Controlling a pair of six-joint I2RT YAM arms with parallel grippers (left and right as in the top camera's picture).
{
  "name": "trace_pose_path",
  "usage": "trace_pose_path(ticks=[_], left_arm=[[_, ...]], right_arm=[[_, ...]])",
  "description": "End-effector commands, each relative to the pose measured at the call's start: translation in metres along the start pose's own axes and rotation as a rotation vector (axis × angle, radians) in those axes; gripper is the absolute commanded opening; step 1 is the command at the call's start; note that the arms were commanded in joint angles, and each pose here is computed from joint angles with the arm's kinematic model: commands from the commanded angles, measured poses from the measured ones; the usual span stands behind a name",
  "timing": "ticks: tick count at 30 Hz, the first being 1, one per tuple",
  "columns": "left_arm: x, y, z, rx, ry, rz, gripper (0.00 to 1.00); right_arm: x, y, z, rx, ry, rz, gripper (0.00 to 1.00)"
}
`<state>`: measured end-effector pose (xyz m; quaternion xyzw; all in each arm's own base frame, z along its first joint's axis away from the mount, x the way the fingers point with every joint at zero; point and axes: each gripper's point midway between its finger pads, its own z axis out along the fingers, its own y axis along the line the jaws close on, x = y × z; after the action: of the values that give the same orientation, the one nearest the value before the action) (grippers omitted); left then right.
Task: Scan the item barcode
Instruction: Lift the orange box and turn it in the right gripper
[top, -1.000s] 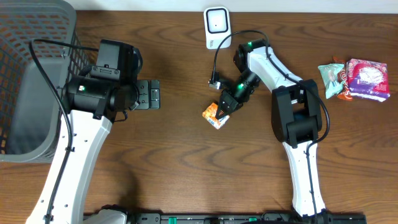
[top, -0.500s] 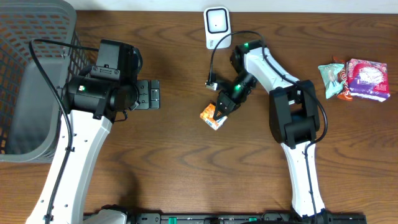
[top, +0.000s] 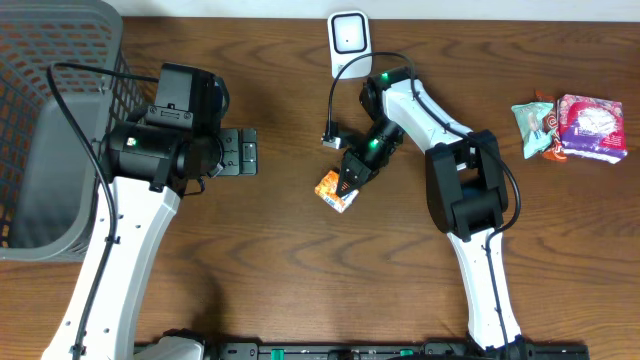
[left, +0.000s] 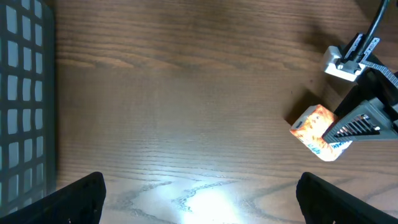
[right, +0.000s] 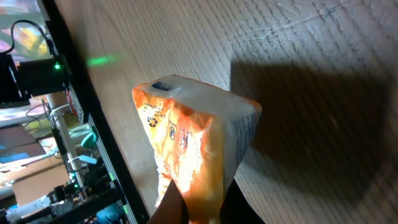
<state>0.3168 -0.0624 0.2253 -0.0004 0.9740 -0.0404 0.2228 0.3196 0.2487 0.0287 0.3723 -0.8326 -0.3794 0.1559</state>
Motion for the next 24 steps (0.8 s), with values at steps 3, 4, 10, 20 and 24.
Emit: trace_pose_path(ticks=[3, 4, 10, 20, 24], left_arm=[[0.0011, 0.0015, -0.0010, -0.009, -0.001, -0.001, 0.98], [0.0011, 0.0015, -0.0010, -0.009, -0.001, -0.001, 0.98], [0.0011, 0.0015, -0.0010, -0.009, -0.001, -0.001, 0.98], [0.0011, 0.0015, -0.0010, -0.009, -0.001, -0.001, 0.98], [0.0011, 0.0015, -0.0010, -0.009, -0.001, -0.001, 0.98]], right_arm=[[-0.0007, 0.0003, 0.0048, -0.017, 0.002, -0.016, 0.01], [-0.0007, 0.0003, 0.0048, -0.017, 0.002, -0.016, 0.01], [-0.0007, 0.0003, 0.0048, -0.017, 0.002, -0.014, 0.01], [-0.0018, -0.0005, 0.0048, -0.014, -0.002, -0.018, 0.01], [-0.0018, -0.0005, 0.0048, -0.014, -0.002, -0.017, 0.01]])
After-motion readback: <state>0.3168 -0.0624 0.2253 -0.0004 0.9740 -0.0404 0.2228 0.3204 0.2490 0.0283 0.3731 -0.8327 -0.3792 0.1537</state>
